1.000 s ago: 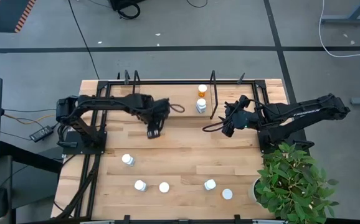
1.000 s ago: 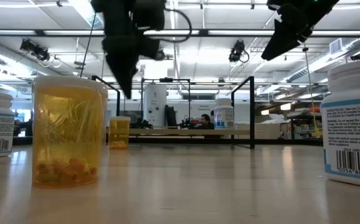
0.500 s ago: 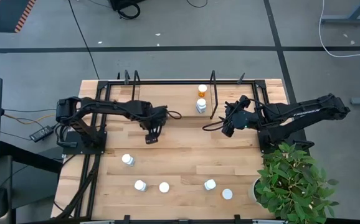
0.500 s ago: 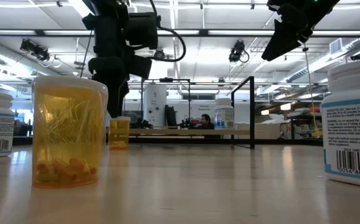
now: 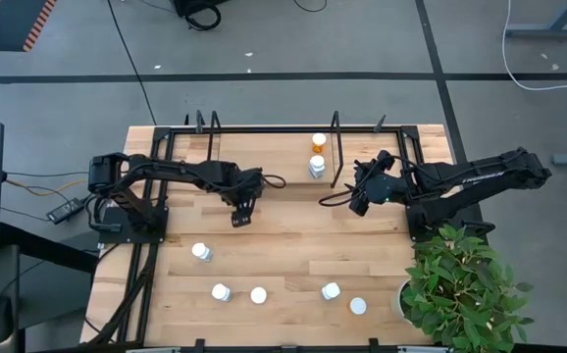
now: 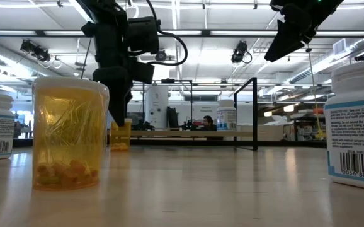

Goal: Pick and place medicine bottles onto shelf by color
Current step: Put the orange pill bottle on the shelf

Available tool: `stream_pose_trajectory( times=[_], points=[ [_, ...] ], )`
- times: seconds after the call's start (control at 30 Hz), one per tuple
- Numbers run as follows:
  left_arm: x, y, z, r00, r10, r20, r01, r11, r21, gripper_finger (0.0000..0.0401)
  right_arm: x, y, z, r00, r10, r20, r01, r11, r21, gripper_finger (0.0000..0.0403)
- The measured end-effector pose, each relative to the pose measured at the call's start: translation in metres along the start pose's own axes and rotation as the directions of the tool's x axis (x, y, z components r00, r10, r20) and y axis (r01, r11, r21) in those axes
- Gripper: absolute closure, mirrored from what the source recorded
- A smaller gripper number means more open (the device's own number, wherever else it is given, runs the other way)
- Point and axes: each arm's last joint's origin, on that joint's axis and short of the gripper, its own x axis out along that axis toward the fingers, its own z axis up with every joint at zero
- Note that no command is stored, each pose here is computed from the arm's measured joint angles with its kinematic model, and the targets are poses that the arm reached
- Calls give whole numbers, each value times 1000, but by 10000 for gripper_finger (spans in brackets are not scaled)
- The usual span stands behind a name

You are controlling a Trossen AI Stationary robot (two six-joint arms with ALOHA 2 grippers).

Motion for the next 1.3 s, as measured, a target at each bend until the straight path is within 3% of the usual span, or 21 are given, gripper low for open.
stream_pose_trajectory(
  times=[0.23, 0.4, 0.6, 0.8, 0.97, 1.13, 1.3],
  points=[
    [0, 0, 0, 1000, 0, 1, 0, 1000, 1, 190, 0, 0, 0, 1000, 0, 0, 0, 1000, 0, 136],
    [0, 0, 0, 1000, 0, 2, 0, 1000, 1, 192, 0, 0, 0, 1000, 0, 0, 0, 1000, 0, 136],
    [-6, 0, 6, 1000, 0, 11, 0, 1000, 0, 159, 0, 0, 0, 1000, 0, 0, 0, 1000, -1, 136],
    [-35, 2, 33, 993, -1, 121, -6, 998, 61, 190, 0, 0, 0, 1000, 0, 0, 0, 1000, 0, 136],
    [-60, 20, 58, 973, 77, 217, -98, 991, 88, 189, 0, 0, 0, 1000, 1, 3, -1, 1000, 2, 136],
    [-72, 42, 86, 969, 107, 224, -133, 986, 103, 159, 0, 0, 1, 1000, 2, 6, -2, 1000, -2, 136],
    [-72, 63, 116, 974, 124, 190, -152, 978, 144, 171, 0, 0, 1, 1000, 4, 11, -3, 1000, -9, 136]
  ],
)
